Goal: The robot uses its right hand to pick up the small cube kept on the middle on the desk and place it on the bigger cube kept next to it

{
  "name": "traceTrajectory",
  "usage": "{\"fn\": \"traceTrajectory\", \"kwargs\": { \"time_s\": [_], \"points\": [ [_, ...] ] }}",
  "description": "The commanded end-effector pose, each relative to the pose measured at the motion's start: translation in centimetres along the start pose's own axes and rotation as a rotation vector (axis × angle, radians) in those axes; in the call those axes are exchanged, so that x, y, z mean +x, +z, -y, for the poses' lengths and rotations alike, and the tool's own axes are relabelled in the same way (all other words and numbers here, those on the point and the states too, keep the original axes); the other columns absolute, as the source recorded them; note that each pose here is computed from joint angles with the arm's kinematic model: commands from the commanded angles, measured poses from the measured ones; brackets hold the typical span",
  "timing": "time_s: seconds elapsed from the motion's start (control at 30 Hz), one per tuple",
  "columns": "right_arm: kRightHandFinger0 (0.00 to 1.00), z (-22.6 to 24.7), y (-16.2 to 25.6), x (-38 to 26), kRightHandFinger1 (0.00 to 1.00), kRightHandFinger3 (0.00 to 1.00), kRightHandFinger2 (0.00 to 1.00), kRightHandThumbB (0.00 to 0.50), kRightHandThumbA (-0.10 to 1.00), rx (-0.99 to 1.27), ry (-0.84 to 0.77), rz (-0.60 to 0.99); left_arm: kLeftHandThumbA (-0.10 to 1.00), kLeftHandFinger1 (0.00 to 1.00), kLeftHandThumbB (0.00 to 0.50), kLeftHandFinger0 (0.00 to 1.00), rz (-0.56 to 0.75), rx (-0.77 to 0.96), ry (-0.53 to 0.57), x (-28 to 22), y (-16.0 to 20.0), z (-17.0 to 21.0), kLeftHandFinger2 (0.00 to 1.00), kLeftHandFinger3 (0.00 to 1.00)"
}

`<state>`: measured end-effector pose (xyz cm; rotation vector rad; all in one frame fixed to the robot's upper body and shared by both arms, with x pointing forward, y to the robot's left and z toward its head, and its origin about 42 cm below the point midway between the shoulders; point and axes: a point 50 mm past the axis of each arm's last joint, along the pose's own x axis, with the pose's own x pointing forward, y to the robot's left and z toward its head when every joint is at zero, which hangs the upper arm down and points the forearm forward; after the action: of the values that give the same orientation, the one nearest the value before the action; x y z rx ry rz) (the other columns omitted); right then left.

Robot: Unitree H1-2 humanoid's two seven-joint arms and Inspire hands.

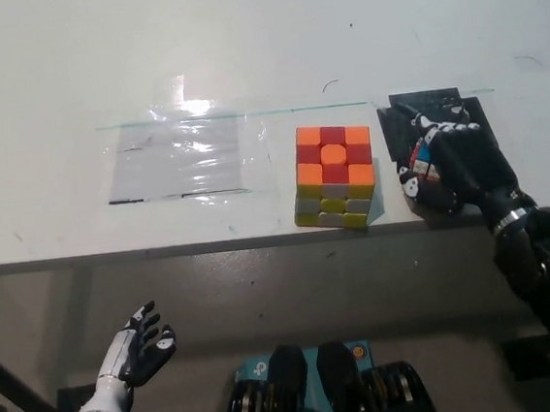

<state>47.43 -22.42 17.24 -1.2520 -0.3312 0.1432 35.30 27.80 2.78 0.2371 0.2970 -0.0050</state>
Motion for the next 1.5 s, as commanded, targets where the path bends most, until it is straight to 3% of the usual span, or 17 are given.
{"fn": "traceTrajectory", "kwargs": {
  "time_s": [0.0, 0.13, 0.17, 0.2, 0.23, 0.27, 0.37, 0.47, 0.5, 0.73, 0.8, 0.87, 0.93, 1.17, 1.2, 1.4, 1.47],
  "points": [
    [0.0, -0.2, -0.6, 1.8, 0.0, 1.0, 0.18, 0.0, -0.1, -0.161, -0.146, 0.107, 0.31, 1.0, 0.251, 1.0, 0.08, -0.002, 0.02, 1.0, 2.6, -1.2, 1.0, 1.0],
    [0.0, -0.5, -1.0, 2.5, 0.0, 0.98, 0.28, 0.0, -0.1, -0.203, -0.125, 0.111, 0.31, 1.0, 0.236, 1.0, 0.086, 0.009, 0.014, 1.1, 2.7, -1.3, 1.0, 1.0],
    [0.0, -0.7, -1.0, 2.7, 0.0, 0.79, 0.26, 0.0, -0.1, -0.199, -0.101, 0.094, 0.32, 1.0, 0.241, 1.0, 0.09, 0.016, 0.012, 1.2, 2.6, -1.3, 1.0, 1.0],
    [0.0, -1.0, -1.1, 2.7, 0.0, 0.43, 0.15, 0.024, -0.1, -0.204, -0.096, 0.091, 0.33, 1.0, 0.238, 1.0, 0.087, 0.018, 0.013, 1.2, 2.7, -1.3, 1.0, 1.0],
    [0.0, -1.2, -1.1, 2.8, 0.0, 0.2, 0.15, 0.001, -0.1, -0.207, -0.098, 0.092, 0.34, 1.0, 0.243, 1.0, 0.085, 0.022, 0.014, 1.1, 2.7, -1.3, 1.0, 1.0],
    [0.0, -1.6, -1.2, 2.6, 0.0, 0.09, 0.2, 0.0, -0.1, -0.204, -0.113, 0.101, 0.34, 1.0, 0.246, 1.0, 0.081, 0.02, 0.016, 1.1, 2.7, -1.3, 1.0, 1.0],
    [0.0, -2.1, -1.2, 2.4, 0.1, 0.13, 0.2, 0.0, -0.1, -0.188, -0.129, 0.096, 0.32, 1.0, 0.241, 1.0, 0.088, 0.023, 0.014, 1.2, 2.7, -1.2, 1.0, 1.0],
    [0.0, -2.4, -1.2, 2.2, 0.3, 0.49, 0.67, 0.01, -0.1, -0.183, -0.146, 0.122, 0.32, 1.0, 0.227, 1.0, 0.08, 0.027, 0.014, 1.1, 2.9, -1.1, 1.0, 1.0],
    [0.0, -2.4, -1.2, 2.3, 0.33, 0.51, 0.71, 0.015, -0.1, -0.188, -0.146, 0.119, 0.33, 1.0, 0.234, 1.0, 0.083, 0.036, 0.015, 1.2, 3.0, -1.1, 1.0, 1.0],
    [0.0, -2.6, -1.1, 2.2, 0.28, 0.5, 0.6, 0.131, -0.1, -0.16, -0.179, 0.135, 0.34, 1.0, 0.229, 1.0, 0.078, 0.045, 0.012, 1.2, 2.8, -1.2, 1.0, 1.0],
    [0.0, -2.6, -1.0, 2.0, 0.23, 0.43, 0.51, 0.254, -0.1, -0.153, -0.203, 0.147, 0.35, 1.0, 0.239, 1.0, 0.076, 0.038, 0.011, 1.2, 2.8, -1.2, 1.0, 1.0],
    [0.0, -2.5, -1.0, 1.9, 0.18, 0.4, 0.47, 0.329, -0.1, -0.107, -0.215, 0.156, 0.37, 1.0, 0.238, 1.0, 0.078, 0.059, 0.014, 1.2, 2.8, -1.2, 1.0, 1.0],
    [0.0, -2.4, -1.0, 1.9, 0.12, 0.4, 0.47, 0.303, -0.1, -0.096, -0.232, 0.171, 0.37, 1.0, 0.223, 1.0, 0.079, 0.054, 0.012, 1.2, 2.7, -1.2, 1.0, 1.0],
    [0.0, -1.9, -0.6, 2.2, 0.15, 0.43, 0.49, 0.266, -0.1, -0.106, -0.264, 0.195, 0.35, 1.0, 0.222, 1.0, 0.078, 0.045, 0.01, 1.1, 2.4, -1.0, 1.0, 1.0],
    [0.0, -1.6, -0.5, 2.5, 0.15, 0.44, 0.49, 0.234, -0.1, -0.111, -0.263, 0.202, 0.35, 1.0, 0.226, 1.0, 0.078, 0.04, 0.012, 1.0, 2.4, -1.0, 1.0, 1.0],
    [0.0, -0.4, -0.2, 3.1, 0.17, 0.45, 0.54, 0.265, -0.1, -0.058, -0.304, 0.226, 0.37, 1.0, 0.223, 1.0, 0.076, 0.055, 0.011, 0.8, 2.2, -1.0, 1.0, 1.0],
    [0.0, 0.6, 0.1, 3.5, 0.18, 0.45, 0.54, 0.309, -0.1, -0.081, -0.345, 0.261, 0.34, 1.0, 0.221, 1.0, 0.073, 0.038, 0.013, 0.7, 2.0, -0.9, 1.0, 1.0]
  ]
}}
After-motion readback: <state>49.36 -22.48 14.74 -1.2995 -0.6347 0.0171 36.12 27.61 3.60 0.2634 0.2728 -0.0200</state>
